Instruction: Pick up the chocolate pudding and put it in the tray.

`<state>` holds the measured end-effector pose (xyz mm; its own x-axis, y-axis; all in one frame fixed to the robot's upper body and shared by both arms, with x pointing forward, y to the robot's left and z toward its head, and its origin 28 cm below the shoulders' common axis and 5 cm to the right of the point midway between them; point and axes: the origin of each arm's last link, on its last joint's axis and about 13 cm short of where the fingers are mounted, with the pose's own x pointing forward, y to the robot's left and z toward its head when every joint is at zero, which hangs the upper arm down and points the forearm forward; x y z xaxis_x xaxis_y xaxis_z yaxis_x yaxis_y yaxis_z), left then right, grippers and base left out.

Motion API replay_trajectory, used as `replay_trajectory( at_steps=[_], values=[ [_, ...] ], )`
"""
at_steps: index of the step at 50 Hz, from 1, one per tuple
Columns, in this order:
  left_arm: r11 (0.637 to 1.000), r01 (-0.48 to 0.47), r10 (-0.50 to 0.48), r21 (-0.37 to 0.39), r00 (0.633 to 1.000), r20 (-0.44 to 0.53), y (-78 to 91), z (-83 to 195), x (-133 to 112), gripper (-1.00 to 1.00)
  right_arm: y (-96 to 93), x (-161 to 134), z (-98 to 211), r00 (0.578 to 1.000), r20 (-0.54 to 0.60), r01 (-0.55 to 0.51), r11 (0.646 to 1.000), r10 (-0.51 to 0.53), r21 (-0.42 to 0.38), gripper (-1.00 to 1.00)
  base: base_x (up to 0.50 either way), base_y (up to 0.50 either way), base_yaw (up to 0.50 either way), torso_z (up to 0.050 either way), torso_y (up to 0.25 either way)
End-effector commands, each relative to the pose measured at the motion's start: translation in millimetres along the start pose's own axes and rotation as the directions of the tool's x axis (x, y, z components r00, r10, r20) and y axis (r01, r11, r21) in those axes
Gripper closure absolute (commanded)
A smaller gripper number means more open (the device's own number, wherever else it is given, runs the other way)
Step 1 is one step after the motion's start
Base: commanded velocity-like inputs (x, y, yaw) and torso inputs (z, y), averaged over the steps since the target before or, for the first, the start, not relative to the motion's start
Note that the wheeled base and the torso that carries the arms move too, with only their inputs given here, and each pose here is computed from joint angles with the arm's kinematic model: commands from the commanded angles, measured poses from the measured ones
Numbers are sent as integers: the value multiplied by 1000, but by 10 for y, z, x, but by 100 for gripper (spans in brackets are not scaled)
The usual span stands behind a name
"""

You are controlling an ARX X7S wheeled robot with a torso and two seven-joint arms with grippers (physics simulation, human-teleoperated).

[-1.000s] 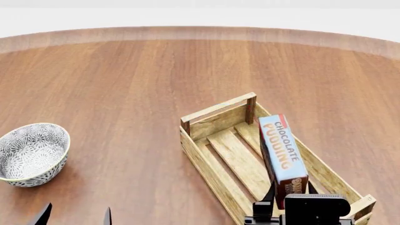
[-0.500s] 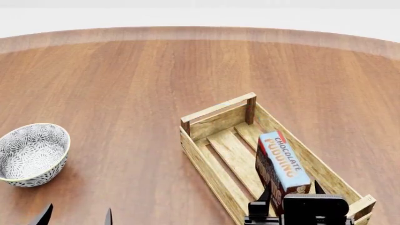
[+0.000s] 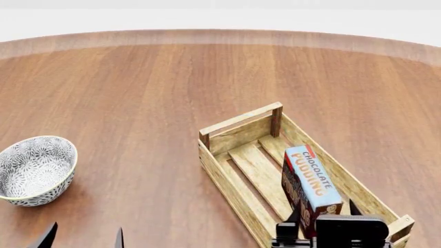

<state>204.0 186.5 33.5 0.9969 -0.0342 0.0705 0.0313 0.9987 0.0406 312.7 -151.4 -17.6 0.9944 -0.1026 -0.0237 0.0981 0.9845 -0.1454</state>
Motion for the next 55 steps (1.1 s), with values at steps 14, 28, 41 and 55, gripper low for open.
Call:
replay_trajectory(
  at_steps=[14,28,41,55],
  values=[
    [1000,5,-6,11,1000,13,-8,94,8,-100,-94,-142,310,995,99,-5,1000,3,27,-100,0,0,0,0,0],
    [1000,7,-7,15,1000,19,-5,119,13,-100,-92,-292,574,978,205,-31,999,21,42,-100,0,0,0,0,0],
    [1000,3,-5,24,999,48,-6,222,-19,-100,-94,-584,886,941,336,-66,993,31,94,-100,0,0,0,0,0],
    [1000,11,-13,13,996,92,-20,354,-93,-100,-90,-901,1118,900,435,-100,988,40,114,-100,0,0,0,0,0]
  ],
)
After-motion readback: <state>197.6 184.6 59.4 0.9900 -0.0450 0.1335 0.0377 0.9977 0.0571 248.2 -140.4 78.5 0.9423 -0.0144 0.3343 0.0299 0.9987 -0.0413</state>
